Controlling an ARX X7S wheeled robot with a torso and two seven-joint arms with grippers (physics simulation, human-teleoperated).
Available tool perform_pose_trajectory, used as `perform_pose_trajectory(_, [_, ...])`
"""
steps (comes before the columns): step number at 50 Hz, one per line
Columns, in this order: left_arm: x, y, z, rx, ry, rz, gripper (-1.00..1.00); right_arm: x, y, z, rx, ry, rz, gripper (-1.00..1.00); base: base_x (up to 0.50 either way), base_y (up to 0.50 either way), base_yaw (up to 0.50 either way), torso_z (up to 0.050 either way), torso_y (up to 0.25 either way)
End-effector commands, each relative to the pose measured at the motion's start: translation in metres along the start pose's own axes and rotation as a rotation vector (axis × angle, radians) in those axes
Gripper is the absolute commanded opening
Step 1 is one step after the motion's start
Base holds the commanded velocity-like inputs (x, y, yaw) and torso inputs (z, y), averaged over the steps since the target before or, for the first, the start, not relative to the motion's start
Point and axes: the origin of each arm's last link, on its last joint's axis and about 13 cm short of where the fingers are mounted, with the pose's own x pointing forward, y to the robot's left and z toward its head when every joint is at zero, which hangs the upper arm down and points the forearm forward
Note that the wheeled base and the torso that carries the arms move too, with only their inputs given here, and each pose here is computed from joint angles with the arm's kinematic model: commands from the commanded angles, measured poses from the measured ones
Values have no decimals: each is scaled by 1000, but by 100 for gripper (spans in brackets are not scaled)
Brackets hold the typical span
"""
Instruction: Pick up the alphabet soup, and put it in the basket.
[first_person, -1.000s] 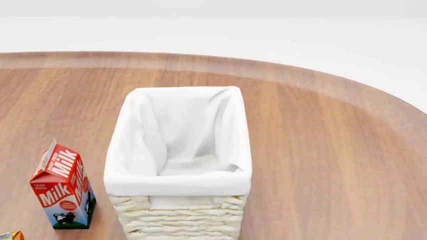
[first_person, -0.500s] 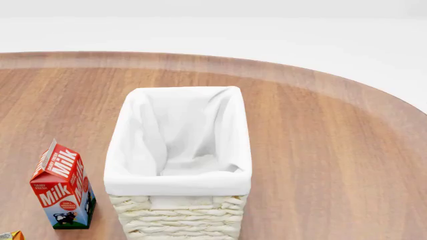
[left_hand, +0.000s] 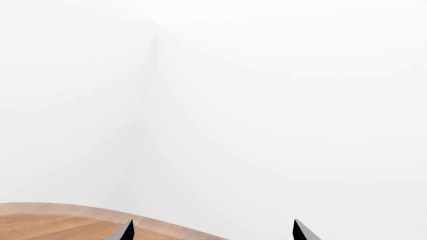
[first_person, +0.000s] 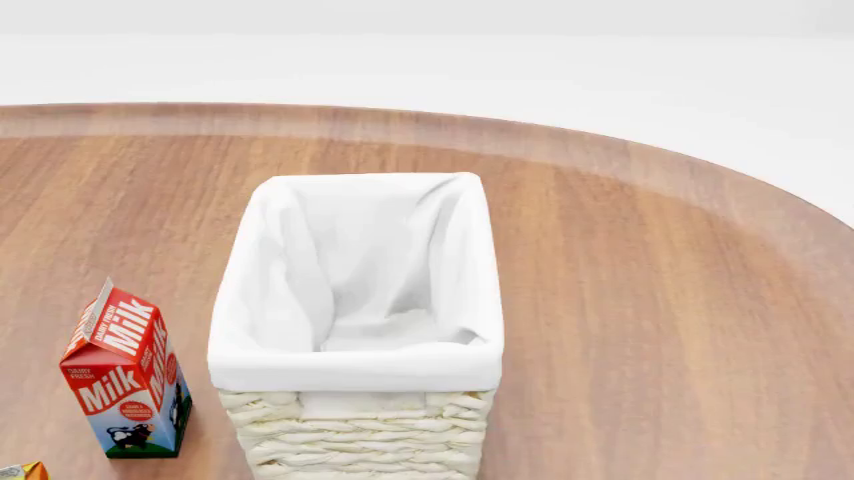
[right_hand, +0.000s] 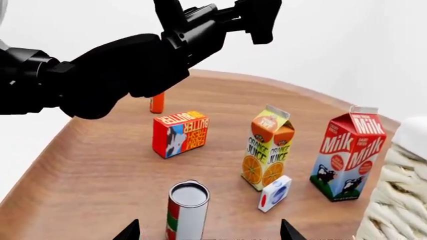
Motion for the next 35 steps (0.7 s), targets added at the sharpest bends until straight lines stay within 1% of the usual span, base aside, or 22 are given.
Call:
perform_pose_trajectory(1, [0,0,0,0,0,0,100,-2,-1,0,33,-1,5,100,0,0,0,0,0])
perform_pose_trajectory(11, [0,0,0,-1,-1,0,100,-2,0,-2,50,34,0,100,0,0,0,0,0])
perform_pose_trajectory(35, [-1,-1,4,1,-1,-2,100,3,-1,-12,28,115,-16,100,0,0,0,0,0])
